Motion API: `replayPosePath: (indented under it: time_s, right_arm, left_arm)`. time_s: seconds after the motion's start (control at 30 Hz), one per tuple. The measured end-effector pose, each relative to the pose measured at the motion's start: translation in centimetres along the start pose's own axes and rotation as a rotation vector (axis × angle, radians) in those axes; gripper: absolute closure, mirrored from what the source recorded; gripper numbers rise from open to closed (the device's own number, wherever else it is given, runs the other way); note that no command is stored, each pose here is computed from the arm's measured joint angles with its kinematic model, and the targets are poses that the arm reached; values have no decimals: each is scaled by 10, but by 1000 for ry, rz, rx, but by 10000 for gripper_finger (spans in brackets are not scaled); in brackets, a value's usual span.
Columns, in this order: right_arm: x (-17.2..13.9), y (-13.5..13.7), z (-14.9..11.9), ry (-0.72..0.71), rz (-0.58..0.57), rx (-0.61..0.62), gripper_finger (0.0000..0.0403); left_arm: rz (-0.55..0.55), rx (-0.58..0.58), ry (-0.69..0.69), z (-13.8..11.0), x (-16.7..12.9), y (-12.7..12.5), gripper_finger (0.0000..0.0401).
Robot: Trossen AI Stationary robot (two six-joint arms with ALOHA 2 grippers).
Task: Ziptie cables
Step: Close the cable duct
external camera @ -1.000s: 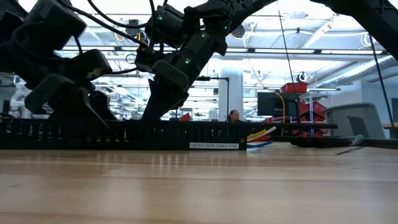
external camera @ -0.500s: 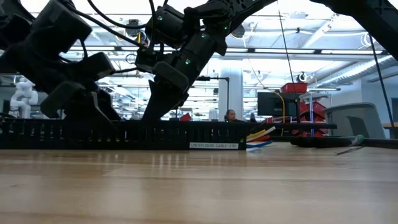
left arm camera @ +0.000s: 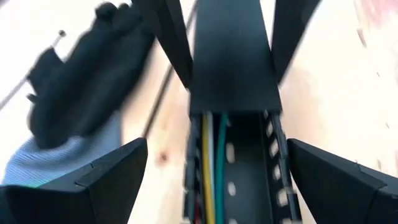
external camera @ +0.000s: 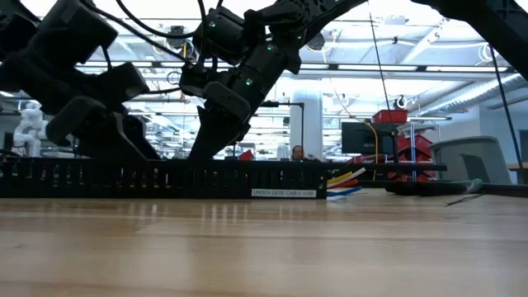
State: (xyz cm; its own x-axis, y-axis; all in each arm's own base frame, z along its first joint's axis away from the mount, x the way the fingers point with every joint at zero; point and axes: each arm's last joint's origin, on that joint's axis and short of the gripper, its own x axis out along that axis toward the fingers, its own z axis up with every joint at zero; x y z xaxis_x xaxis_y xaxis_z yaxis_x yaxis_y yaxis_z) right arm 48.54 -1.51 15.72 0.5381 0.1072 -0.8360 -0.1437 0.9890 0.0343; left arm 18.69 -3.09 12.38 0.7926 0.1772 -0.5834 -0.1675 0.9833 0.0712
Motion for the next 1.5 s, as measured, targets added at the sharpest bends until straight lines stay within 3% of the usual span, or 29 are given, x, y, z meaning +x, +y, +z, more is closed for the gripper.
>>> replayPosePath:
  time_s: [0.27,0.7,0.97,1.13,1.5]
  right_arm:
    - [0,0,0,-4,1,0,154]
    - [1,0,1,-9,1,-2,154]
    - [1,0,1,-13,1,-2,154]
    - [1,0,1,-12,1,-2,154]
    - [1,0,1,-12,1,-2,154]
  left_arm:
    - [-47,-24,8,-4,0,-1,30]
    - [-38,-34,-13,-3,2,-1,78]
    - [-33,-82,6,-13,1,1,79]
    - [-38,-94,-52,-7,1,1,80]
    - [-47,-94,-36,-9,1,0,80]
